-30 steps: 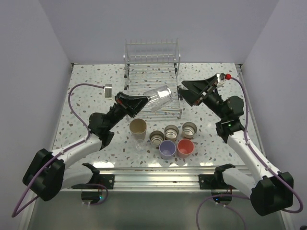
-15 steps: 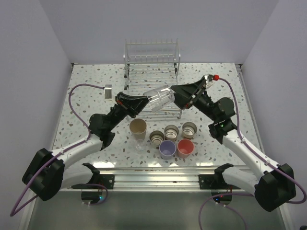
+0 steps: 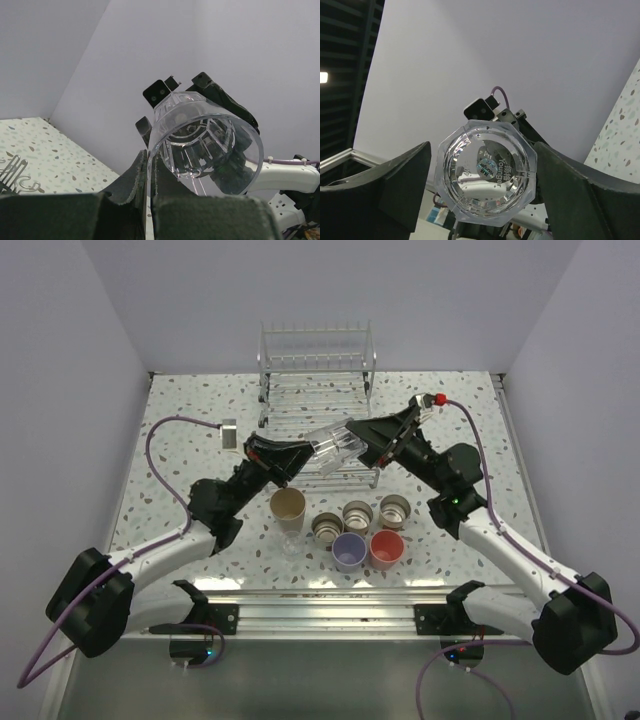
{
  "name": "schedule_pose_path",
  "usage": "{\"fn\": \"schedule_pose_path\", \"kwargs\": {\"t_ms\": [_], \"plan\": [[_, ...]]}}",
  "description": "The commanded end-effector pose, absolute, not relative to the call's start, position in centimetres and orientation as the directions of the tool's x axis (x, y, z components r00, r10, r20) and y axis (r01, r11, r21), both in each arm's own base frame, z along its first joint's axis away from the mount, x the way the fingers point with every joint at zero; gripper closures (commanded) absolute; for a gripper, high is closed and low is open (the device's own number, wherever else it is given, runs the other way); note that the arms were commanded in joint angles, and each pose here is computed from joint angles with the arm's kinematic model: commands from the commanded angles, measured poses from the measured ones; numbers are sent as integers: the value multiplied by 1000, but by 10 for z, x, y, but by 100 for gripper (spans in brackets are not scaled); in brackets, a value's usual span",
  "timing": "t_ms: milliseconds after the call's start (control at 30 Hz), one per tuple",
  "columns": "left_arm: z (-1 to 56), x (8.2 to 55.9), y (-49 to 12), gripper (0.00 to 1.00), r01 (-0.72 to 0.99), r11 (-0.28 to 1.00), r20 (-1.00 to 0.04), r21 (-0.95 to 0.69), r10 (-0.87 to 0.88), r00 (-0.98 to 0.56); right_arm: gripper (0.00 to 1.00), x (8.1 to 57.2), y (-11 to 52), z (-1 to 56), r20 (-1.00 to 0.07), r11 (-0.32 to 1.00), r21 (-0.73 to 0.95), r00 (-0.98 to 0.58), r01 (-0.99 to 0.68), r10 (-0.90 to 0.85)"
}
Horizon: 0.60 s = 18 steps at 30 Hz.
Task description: Load the cups into the dish rack
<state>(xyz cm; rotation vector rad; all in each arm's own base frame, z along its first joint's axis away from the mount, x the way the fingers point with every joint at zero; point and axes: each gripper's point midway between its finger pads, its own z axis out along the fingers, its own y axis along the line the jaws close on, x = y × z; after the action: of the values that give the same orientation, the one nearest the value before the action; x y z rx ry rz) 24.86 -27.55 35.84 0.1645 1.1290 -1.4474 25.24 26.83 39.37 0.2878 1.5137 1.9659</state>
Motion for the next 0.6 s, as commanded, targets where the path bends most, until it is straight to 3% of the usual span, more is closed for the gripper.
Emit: {"fn": "schedule_pose_path", "kwargs": {"t_ms": [0,167,267,300,400,500,533,567], "plan": [[378,248,-269,100,850,228,-663,-475,-728,-175,17,245,266,427,-249,-155,890,-742,-428,622],[374,251,-269,100,834,261,-672,-485,-722,-165,34,242,275,420,-269,-122,898,-749,-422,605],[370,253,-271,100,826,273,-679,-494,-714,-171,53,243,279,415,-272,-113,902,-753,-416,599],[370,254,-271,100,824,275,-682,-495,-711,-172,68,242,280,415,-273,-111,903,-754,-414,598],[366,260,-275,98,804,310,-709,-507,-681,-185,100,245,280,405,-279,-63,917,-745,-395,605],[359,267,-274,80,769,383,-752,-513,-632,-187,100,253,273,403,-338,38,911,-689,-412,641],[364,265,-270,64,768,397,-758,-502,-629,-170,100,254,271,402,-382,103,903,-667,-418,639],[356,268,-267,56,739,431,-769,-517,-612,-181,100,257,267,404,-399,137,898,-645,-418,652]]}}
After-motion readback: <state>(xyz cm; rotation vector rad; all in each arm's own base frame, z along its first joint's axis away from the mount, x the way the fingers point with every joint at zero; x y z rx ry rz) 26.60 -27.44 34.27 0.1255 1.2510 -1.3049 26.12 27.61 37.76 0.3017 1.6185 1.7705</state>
